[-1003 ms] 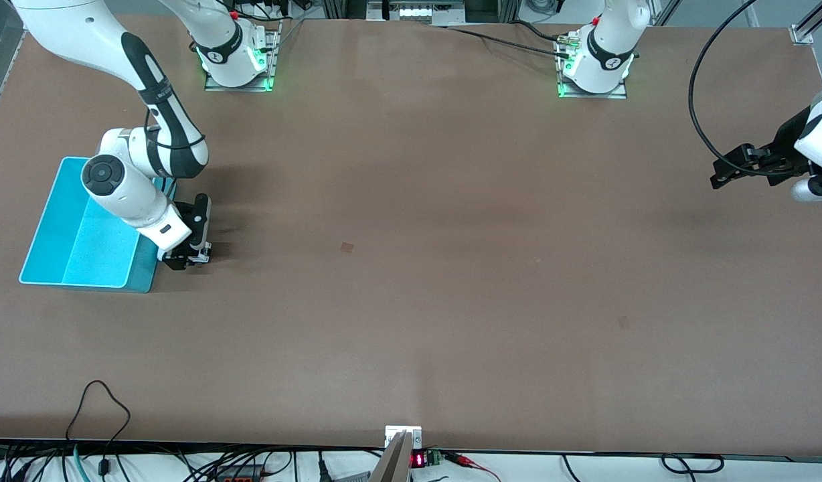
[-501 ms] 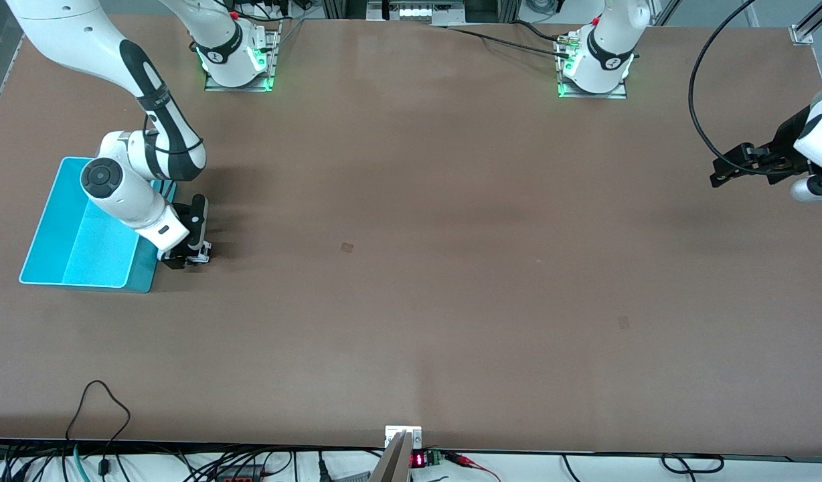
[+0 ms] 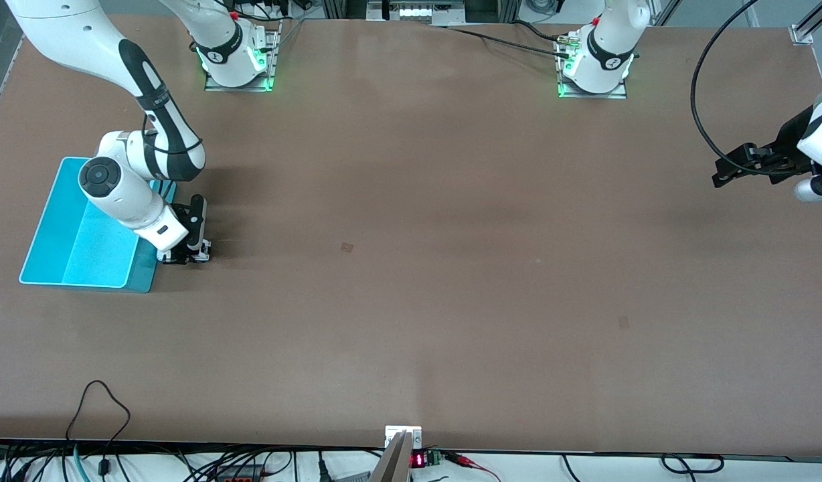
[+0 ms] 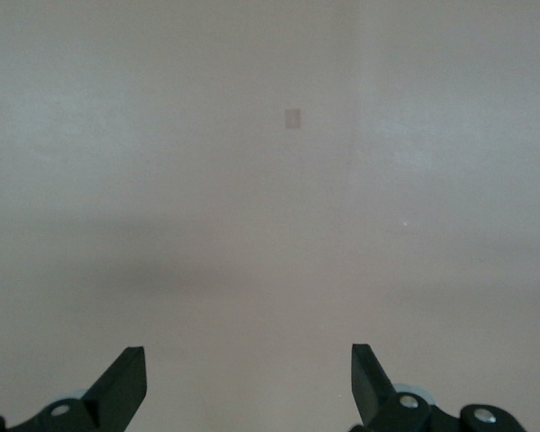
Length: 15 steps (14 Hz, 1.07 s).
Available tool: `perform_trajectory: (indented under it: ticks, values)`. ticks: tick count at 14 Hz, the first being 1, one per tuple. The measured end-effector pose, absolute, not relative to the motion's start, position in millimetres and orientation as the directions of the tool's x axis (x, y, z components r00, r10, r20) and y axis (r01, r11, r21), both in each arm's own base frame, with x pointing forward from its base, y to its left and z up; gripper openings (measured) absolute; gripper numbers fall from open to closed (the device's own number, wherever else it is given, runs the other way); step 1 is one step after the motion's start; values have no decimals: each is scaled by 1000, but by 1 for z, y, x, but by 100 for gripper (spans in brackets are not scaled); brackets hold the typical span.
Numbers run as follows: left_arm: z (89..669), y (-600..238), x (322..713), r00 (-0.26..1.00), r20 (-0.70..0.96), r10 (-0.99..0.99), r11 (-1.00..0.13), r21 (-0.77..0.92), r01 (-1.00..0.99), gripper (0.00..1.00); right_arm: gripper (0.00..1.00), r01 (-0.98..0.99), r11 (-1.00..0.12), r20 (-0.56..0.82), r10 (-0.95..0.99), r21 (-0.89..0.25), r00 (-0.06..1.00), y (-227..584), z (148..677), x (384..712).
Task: Wind and store white jeep toy
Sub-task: 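Lift the jeep off the table with the right gripper, then move the jeep over the blue bin and lower it inside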
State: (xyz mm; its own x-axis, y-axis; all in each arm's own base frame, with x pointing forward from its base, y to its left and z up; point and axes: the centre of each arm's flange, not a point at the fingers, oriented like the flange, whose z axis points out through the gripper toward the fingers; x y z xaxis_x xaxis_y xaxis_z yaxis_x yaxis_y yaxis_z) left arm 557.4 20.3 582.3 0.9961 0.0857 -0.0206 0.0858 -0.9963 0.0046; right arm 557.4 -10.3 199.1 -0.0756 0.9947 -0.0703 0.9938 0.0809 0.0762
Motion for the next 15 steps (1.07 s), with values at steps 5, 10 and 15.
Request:
perform_trajectory:
  ticks: [5,10,15]
  values:
    - [582,21,557,996,-21,86,-996,5,87,100,52,990,-123,-49,991,72,127,22,219,556]
    - [583,18,557,996,-19,81,-997,5,82,100,52,890,-449,11,893,82,450,124,268,544]
    - [583,14,557,997,-19,75,-997,5,75,100,52,689,-719,11,693,90,721,117,338,537]
